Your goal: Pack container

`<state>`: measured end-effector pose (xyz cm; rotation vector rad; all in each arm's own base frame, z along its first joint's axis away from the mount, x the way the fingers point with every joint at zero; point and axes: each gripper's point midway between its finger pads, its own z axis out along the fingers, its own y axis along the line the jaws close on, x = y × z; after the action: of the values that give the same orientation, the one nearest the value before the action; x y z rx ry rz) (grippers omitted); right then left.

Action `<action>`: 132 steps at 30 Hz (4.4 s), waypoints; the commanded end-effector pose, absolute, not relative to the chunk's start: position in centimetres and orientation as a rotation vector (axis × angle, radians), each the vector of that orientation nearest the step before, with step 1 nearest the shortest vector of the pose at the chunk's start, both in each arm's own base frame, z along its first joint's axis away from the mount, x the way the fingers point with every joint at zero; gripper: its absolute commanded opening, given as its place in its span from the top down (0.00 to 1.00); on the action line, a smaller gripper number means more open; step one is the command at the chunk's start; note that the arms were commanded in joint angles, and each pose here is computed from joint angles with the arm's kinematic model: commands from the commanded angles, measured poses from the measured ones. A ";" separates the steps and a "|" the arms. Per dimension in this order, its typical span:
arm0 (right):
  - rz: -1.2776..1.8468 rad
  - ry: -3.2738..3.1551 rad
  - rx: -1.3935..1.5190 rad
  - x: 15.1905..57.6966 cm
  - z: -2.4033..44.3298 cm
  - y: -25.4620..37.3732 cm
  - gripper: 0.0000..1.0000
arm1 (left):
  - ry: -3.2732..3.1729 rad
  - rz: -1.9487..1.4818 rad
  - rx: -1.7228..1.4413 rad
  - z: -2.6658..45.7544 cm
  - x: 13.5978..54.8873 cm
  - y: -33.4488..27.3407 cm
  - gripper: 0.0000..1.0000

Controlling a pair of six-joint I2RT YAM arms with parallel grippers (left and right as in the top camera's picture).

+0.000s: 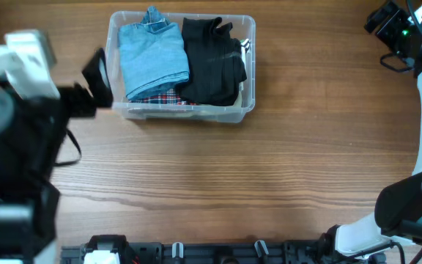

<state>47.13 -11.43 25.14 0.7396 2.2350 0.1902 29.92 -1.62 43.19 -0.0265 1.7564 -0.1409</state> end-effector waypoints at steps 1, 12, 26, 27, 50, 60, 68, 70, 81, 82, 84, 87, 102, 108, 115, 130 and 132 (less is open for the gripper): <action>0.188 2.228 0.755 47.4 25.2 -11.5 0.00 | 1.690 -0.141 0.013 37.8 29.8 -1.9 0.00; 0.188 2.230 0.755 47.4 25.2 -11.5 0.00 | 1.684 -0.162 -0.019 27.5 29.1 -1.8 0.00; 0.188 2.230 0.755 47.4 25.1 -11.5 0.00 | 1.471 -0.160 -0.002 23.2 24.9 -1.7 0.00; 0.188 2.230 0.755 47.4 25.1 -11.5 0.00 | 1.467 -0.159 -0.002 23.0 24.9 -1.7 0.00; 0.188 2.230 0.755 47.4 25.1 -11.5 0.00 | 1.642 -0.220 -0.084 15.8 24.5 -1.6 0.00; 0.188 2.230 0.755 47.4 25.1 -11.5 0.00 | 1.641 -0.218 -0.085 15.8 24.5 -1.6 0.00; 0.188 2.230 0.755 47.4 25.1 -11.5 0.00 | 1.641 -0.218 -0.084 15.8 24.5 -1.6 0.00; 0.188 2.230 0.755 47.4 25.1 -11.5 0.00 | 1.641 -0.218 -0.084 15.8 24.5 -1.6 0.00; 0.205 2.148 0.686 46.1 29.8 -9.7 0.00 | 1.641 -0.219 -0.085 15.8 24.5 -1.6 0.00; 0.222 2.116 0.639 45.5 31.8 -8.2 0.00 | 1.641 -0.218 -0.085 15.8 24.5 -1.6 0.00; 0.262 2.069 0.548 44.3 35.0 -5.0 0.00 | 1.641 -0.218 -0.084 15.8 24.5 -1.6 0.00; 0.127 1.964 0.332 40.7 40.8 0.0 0.00 | 1.641 -0.218 -0.085 15.8 24.5 -1.6 0.00; 0.182 1.409 -0.126 29.4 36.5 4.4 0.00 | 1.641 -0.218 -0.084 15.8 24.5 -1.6 0.00; 0.155 1.374 -0.149 25.9 29.2 3.4 0.00 | 1.641 -0.218 -0.084 15.8 24.5 -1.6 0.00; 0.149 1.403 -0.132 24.9 22.8 3.1 0.00 | 1.641 -0.218 -0.084 15.8 24.5 -1.6 0.00; 0.113 1.561 -0.079 24.5 17.7 2.1 0.00 | 1.641 -0.219 -0.085 15.8 24.5 -1.6 0.00; 0.108 1.562 -0.073 24.6 17.7 2.0 0.00 | 1.641 -0.218 -0.084 15.8 24.5 -1.6 0.00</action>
<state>24.59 2.48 17.44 -0.0859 1.5752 0.1358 24.58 -1.57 15.95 -0.0793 1.6408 -0.2072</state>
